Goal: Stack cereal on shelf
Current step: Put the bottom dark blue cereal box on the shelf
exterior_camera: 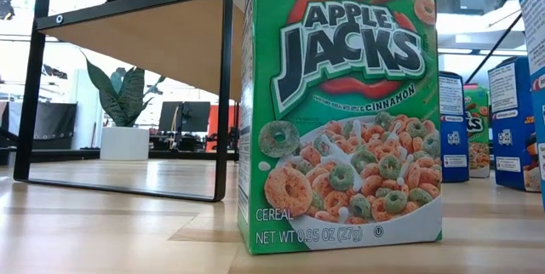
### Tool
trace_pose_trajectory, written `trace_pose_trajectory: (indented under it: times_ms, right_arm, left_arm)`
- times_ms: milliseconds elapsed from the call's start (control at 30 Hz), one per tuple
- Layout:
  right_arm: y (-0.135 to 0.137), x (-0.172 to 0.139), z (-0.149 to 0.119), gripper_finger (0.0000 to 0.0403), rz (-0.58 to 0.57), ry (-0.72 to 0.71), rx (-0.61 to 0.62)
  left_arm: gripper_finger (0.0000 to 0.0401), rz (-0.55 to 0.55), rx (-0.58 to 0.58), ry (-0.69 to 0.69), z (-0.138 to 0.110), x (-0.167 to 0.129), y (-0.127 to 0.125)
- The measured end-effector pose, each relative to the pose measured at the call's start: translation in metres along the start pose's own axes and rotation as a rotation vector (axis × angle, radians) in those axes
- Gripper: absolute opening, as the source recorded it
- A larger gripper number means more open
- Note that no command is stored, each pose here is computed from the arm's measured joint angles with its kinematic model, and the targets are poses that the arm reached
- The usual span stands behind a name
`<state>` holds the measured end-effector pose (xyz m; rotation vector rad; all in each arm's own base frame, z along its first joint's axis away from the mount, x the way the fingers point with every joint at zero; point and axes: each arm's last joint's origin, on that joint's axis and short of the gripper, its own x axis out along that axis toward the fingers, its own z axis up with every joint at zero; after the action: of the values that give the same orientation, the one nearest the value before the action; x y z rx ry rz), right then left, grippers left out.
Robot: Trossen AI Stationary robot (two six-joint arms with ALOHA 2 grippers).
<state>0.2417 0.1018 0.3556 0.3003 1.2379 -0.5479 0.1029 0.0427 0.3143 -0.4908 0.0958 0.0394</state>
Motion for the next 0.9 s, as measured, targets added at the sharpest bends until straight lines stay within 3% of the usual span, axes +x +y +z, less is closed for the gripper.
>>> trace_pose_trajectory:
  times_ms: [300,400,567,767,900]
  right_arm:
    - [0.077,0.009,-0.045,0.026,0.209,0.02,-0.204]
    - [0.096,0.024,-0.051,0.027,0.205,0.066,-0.17]
    - [0.111,0.045,-0.051,0.0308,0.168,0.116,-0.135]
    - [0.108,0.044,-0.048,0.0353,0.169,0.11,-0.135]
    - [0.113,0.04,-0.044,0.0353,0.248,0.03,-0.315]
  left_arm:
    - [0.0218,-0.045,-0.016,0.021,-0.002,0.001,-0.005]
    - [0.0228,-0.043,-0.014,0.019,-0.002,0.001,-0.006]
    - [0.0245,-0.038,-0.011,0.017,-0.002,0.001,-0.006]
    - [0.0261,-0.039,-0.005,0.017,-0.002,0.001,-0.006]
    - [0.0263,-0.068,0.007,0.031,-0.003,0.001,-0.007]
